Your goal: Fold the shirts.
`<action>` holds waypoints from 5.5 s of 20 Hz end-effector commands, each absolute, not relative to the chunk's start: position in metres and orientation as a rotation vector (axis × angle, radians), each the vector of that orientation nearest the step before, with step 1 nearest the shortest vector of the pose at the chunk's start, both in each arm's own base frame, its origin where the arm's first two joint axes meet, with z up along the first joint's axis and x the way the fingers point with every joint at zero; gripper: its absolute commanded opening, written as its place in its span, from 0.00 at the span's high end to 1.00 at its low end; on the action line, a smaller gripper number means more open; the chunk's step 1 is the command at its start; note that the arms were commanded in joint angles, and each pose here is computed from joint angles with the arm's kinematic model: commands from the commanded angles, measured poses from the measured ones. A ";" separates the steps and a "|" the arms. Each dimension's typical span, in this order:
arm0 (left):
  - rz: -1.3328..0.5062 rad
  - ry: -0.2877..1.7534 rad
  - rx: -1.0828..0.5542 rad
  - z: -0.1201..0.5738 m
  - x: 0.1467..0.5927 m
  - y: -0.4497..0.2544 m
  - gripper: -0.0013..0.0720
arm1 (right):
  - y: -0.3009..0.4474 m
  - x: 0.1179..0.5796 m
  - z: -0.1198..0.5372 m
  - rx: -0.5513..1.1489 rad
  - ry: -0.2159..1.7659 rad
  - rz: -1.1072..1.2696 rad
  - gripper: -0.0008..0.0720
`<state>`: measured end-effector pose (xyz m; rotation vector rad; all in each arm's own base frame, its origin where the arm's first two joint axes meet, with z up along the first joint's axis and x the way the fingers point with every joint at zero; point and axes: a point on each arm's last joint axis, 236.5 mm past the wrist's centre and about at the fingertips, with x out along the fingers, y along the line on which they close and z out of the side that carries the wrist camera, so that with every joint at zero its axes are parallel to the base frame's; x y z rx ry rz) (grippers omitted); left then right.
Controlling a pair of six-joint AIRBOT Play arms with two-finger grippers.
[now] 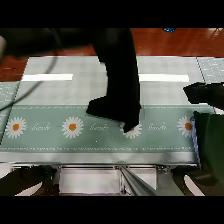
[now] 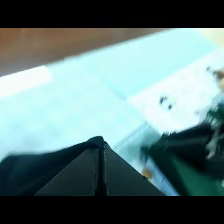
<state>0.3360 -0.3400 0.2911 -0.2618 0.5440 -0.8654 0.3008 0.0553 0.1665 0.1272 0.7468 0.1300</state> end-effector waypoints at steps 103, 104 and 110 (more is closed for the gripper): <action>-0.518 0.945 -0.517 0.046 0.420 -0.199 0.96 | 0.134 0.415 0.069 0.469 1.109 0.478 0.95; -0.511 0.967 -0.528 0.035 0.429 -0.200 0.96 | 0.137 0.431 0.060 0.496 1.120 0.481 0.95; -0.517 1.039 -0.545 0.037 0.460 -0.183 0.29 | 0.114 0.504 0.081 0.583 1.059 0.470 0.43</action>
